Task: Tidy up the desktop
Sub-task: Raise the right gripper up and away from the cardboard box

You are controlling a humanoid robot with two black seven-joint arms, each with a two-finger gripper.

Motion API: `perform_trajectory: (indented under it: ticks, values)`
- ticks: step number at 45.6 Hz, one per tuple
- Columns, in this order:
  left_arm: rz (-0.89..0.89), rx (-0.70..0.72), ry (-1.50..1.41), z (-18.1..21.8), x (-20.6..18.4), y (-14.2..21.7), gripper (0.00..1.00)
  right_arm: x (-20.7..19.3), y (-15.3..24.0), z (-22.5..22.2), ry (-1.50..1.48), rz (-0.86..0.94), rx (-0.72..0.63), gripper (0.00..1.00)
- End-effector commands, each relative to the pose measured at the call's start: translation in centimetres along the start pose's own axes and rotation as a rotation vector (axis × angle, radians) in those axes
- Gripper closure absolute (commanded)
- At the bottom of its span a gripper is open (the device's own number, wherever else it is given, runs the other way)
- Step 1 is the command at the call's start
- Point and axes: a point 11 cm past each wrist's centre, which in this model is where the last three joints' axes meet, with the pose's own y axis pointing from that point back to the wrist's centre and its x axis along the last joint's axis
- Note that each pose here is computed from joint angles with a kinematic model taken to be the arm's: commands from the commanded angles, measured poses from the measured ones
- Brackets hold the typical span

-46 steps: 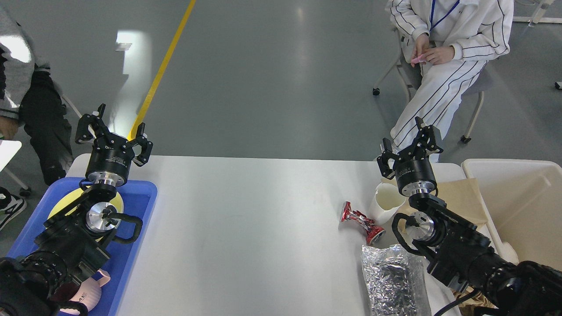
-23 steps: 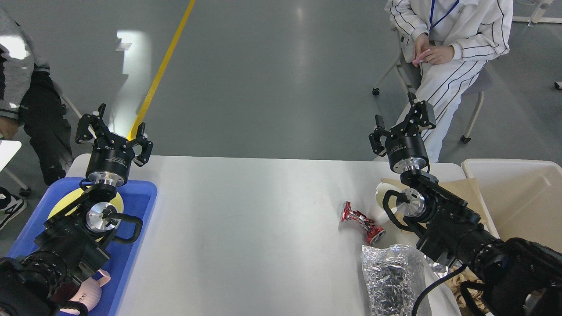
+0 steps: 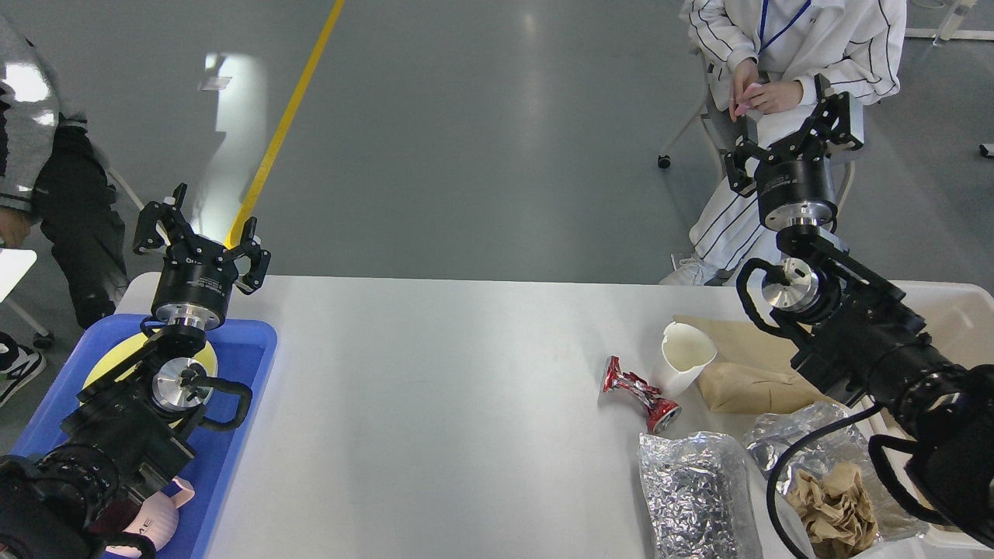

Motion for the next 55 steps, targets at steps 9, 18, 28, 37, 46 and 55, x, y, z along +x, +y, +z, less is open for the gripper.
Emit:
perform_trajectory:
  ticks: [9,18,28,37,46,55]
  values:
    - [0.0,0.0,-0.001,0.0,0.0,0.0,0.03,1.3,-2.3,-5.6,0.025,0.018,0.103,0.0]
    - [-0.001,0.0,0.0,0.0,0.0,0.0,0.03,0.6,-3.3,-7.3,0.103,-0.033,0.111,0.0]
    - [-0.006,-0.001,0.004,0.0,-0.1,0.0,0.03,-2.2,-4.0,-6.5,0.364,-0.218,0.001,0.0]
    - [-0.007,0.0,0.003,0.0,-0.1,0.0,0.03,-3.5,-4.5,-6.9,0.594,-0.357,-0.072,0.0]
    - [-0.006,-0.001,0.004,0.0,-0.1,0.0,0.03,-7.3,-5.1,-6.5,0.866,-0.564,-0.151,0.0]
    - [-0.005,0.0,0.004,0.0,0.0,0.0,0.03,-10.2,-4.8,-5.5,1.066,-0.749,-0.204,0.0]
